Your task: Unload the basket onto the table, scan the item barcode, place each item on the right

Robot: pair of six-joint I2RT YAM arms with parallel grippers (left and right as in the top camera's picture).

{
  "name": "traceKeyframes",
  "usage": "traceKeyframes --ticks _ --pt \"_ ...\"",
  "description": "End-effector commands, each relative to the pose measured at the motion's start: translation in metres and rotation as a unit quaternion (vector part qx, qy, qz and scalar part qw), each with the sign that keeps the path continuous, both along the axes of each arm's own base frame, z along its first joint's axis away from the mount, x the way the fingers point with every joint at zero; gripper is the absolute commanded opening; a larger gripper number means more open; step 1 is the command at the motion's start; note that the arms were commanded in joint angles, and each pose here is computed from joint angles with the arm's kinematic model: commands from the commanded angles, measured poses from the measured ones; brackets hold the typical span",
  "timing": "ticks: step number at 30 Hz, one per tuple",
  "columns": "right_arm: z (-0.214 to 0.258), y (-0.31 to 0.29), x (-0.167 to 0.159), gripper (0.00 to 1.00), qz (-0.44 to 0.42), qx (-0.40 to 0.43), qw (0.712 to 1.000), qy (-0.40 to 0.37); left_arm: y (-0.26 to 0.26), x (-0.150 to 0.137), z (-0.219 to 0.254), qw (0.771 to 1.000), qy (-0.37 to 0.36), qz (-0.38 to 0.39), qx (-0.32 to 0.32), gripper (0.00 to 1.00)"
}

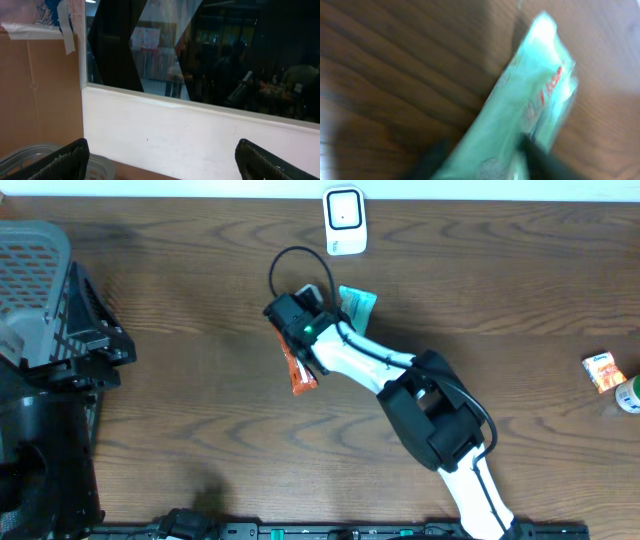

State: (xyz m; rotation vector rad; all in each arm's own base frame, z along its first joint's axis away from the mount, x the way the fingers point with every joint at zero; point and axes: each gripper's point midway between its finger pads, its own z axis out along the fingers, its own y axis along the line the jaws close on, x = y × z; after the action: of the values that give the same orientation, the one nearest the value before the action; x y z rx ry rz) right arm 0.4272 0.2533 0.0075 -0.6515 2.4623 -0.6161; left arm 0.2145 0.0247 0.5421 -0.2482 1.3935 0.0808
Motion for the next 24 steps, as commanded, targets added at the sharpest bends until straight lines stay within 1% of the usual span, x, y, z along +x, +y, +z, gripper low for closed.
traceKeyframes --ticks 1,2,6,9,12,14,17,20,24 --pt "-0.069 -0.026 -0.031 0.03 -0.032 0.001 0.994 0.103 0.001 0.000 -0.001 1.000 0.000 0.002 -0.004 0.93" --pt "-0.069 -0.027 -0.032 0.01 -0.037 0.001 0.994 0.104 0.001 0.000 -0.001 1.000 0.000 0.002 -0.004 0.93" --pt "-0.058 -0.021 -0.040 0.01 -0.032 -0.002 0.993 0.117 0.001 0.000 -0.001 1.000 0.000 0.002 -0.004 0.93" --pt "-0.030 -0.009 -0.046 0.01 -0.031 0.012 0.992 0.122 0.001 0.000 -0.001 1.000 0.000 0.002 -0.004 0.94" --pt "0.007 0.011 -0.053 0.01 -0.016 0.069 0.987 0.143 0.001 0.000 -0.001 1.000 0.000 0.002 -0.004 0.93" --pt "0.036 0.027 -0.060 0.01 0.005 0.129 0.978 0.163 0.001 0.000 -0.001 1.000 0.000 0.002 -0.004 0.93" --pt "0.078 0.045 -0.077 0.01 0.034 0.229 0.951 0.203 0.001 0.000 -0.001 1.000 0.000 0.002 -0.004 0.94" --pt "0.119 0.050 -0.094 0.01 0.048 0.320 0.914 0.246 0.001 0.000 -0.001 1.000 0.000 0.002 -0.004 0.93" --pt "0.143 0.040 -0.113 0.01 0.034 0.396 0.861 0.316 0.001 0.000 -0.001 1.000 0.000 0.002 -0.004 0.94"
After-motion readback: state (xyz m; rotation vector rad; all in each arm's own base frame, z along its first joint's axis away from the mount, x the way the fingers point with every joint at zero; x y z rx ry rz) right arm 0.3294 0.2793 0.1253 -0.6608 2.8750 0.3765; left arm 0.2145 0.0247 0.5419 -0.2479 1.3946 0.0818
